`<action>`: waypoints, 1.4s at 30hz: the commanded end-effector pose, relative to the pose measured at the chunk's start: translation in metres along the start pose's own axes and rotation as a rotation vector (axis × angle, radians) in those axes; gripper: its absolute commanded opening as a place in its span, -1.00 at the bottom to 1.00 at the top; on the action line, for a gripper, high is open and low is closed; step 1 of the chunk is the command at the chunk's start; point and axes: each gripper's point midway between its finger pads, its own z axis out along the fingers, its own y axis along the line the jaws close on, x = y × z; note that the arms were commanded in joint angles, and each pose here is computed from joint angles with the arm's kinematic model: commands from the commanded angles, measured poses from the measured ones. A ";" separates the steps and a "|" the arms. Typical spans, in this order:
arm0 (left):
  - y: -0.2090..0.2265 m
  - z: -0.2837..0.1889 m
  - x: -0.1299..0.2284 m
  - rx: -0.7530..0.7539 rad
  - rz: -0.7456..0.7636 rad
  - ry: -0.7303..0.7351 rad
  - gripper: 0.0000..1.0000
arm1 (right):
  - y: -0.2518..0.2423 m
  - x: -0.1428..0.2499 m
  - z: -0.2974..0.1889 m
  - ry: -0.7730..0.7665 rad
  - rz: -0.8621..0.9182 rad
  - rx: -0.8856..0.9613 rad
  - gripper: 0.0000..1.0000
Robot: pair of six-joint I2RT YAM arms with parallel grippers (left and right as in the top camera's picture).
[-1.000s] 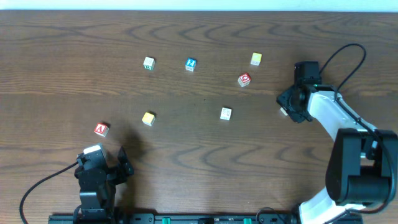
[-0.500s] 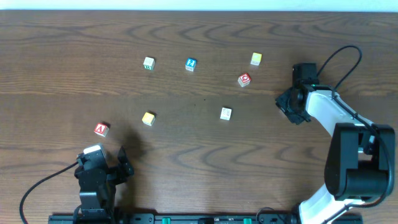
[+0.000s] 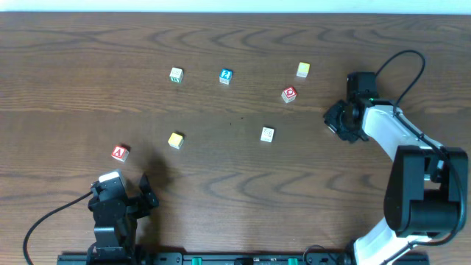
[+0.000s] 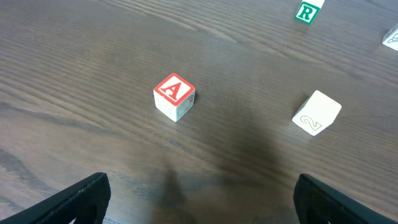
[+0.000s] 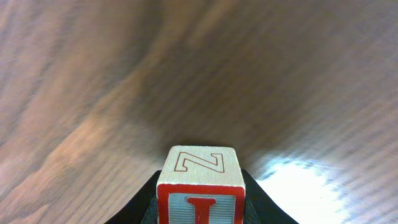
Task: Spell out Ai2
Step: 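Lift the 'I' block and carry it left toward the table center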
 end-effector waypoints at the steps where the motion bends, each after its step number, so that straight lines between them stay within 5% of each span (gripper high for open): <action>1: 0.000 0.002 0.003 -0.001 0.008 0.006 0.91 | 0.022 -0.010 -0.009 0.002 -0.088 -0.073 -0.49; 15: 0.000 0.002 0.003 -0.001 0.008 0.006 0.91 | 0.155 -0.014 -0.101 -0.168 -0.481 -0.235 -0.71; 19: 0.000 0.002 0.003 -0.001 0.008 0.006 0.91 | 0.194 0.007 -0.121 -0.217 -0.585 -0.279 -0.97; 33: 0.000 0.002 0.003 -0.001 0.008 0.006 0.90 | 0.229 0.151 -0.055 0.078 -0.852 -0.217 -0.97; 42: 0.000 0.002 0.003 -0.001 0.008 0.006 0.91 | 0.223 0.163 -0.044 0.120 -0.773 -0.172 -0.96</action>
